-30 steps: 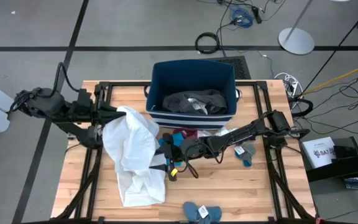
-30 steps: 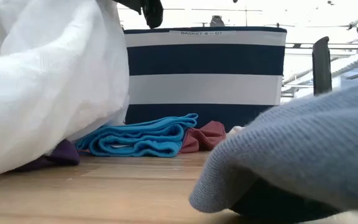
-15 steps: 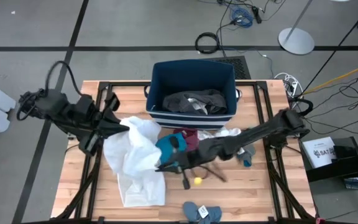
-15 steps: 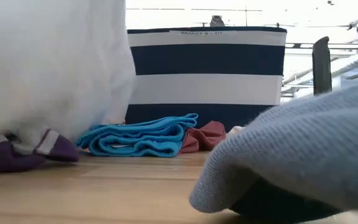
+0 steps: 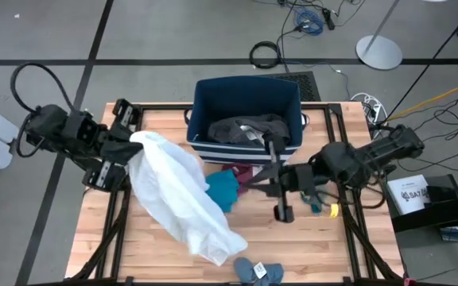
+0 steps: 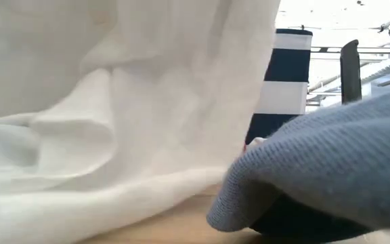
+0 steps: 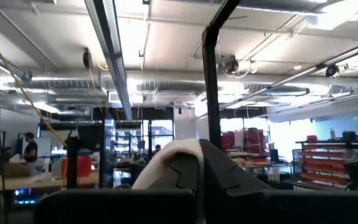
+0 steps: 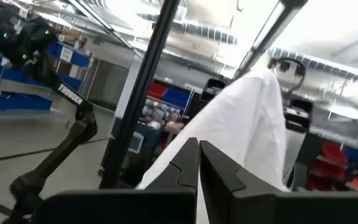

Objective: Sort clothes
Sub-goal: Put the white shirt into the blue laundry organizer

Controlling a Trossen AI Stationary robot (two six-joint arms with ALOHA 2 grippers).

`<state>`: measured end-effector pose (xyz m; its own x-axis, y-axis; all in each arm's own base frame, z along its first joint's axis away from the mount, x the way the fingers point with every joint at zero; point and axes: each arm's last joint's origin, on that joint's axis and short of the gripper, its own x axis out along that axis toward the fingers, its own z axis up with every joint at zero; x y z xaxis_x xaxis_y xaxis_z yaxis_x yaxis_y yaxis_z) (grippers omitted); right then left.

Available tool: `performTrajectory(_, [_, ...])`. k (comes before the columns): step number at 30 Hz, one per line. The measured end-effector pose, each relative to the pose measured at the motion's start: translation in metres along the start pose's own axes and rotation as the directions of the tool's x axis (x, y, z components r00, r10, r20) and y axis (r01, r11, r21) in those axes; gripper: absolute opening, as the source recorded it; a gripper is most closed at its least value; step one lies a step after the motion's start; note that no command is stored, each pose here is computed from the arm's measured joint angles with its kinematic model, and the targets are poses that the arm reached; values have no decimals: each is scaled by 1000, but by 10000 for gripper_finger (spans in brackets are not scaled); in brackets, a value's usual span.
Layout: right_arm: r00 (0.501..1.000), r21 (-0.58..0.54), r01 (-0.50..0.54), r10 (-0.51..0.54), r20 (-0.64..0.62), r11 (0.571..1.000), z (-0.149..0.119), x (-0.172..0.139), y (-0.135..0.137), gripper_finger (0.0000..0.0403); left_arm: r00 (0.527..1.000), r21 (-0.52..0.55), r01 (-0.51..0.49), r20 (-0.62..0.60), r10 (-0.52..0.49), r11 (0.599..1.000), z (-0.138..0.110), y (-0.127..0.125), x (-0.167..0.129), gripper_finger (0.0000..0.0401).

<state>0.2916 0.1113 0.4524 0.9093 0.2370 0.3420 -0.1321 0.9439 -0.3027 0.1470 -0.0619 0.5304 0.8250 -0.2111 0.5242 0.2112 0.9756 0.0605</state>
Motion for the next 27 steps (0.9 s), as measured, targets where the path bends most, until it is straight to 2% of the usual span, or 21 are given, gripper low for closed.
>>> performTrajectory(4, [988,112,-38,54,-144,993,-6,-8,0,0,998,11,5,-58,-4,1000,-6,0,0,2])
performTrajectory(7, [950,179,-70,121,-289,981,-22,-11,8,0,995,18,8,-100,-6,1000,-10,0,0,2])
performTrajectory(11, [896,183,-90,159,-414,979,-42,-8,18,14,993,19,11,-118,-9,1000,-12,-1,0,2])
performTrajectory(14, [870,166,-26,104,-482,986,-61,0,24,40,991,9,12,-131,-11,1000,-13,-1,-1,2])
performTrajectory(17, [829,173,29,73,-554,985,-83,7,31,83,991,-28,7,-134,-11,1000,-14,-1,0,2])
performTrajectory(21, [713,268,104,117,-691,958,-109,3,42,165,989,-28,9,-149,-14,1000,-14,-1,-2,2])
performTrajectory(23, [657,304,150,135,-742,941,-114,-2,43,210,987,-26,11,-161,-15,1000,-14,-1,-3,2])
performTrajectory(27, [589,415,165,248,-769,894,-116,-10,51,290,985,-15,2,-170,-5,1000,-13,0,-6,2])
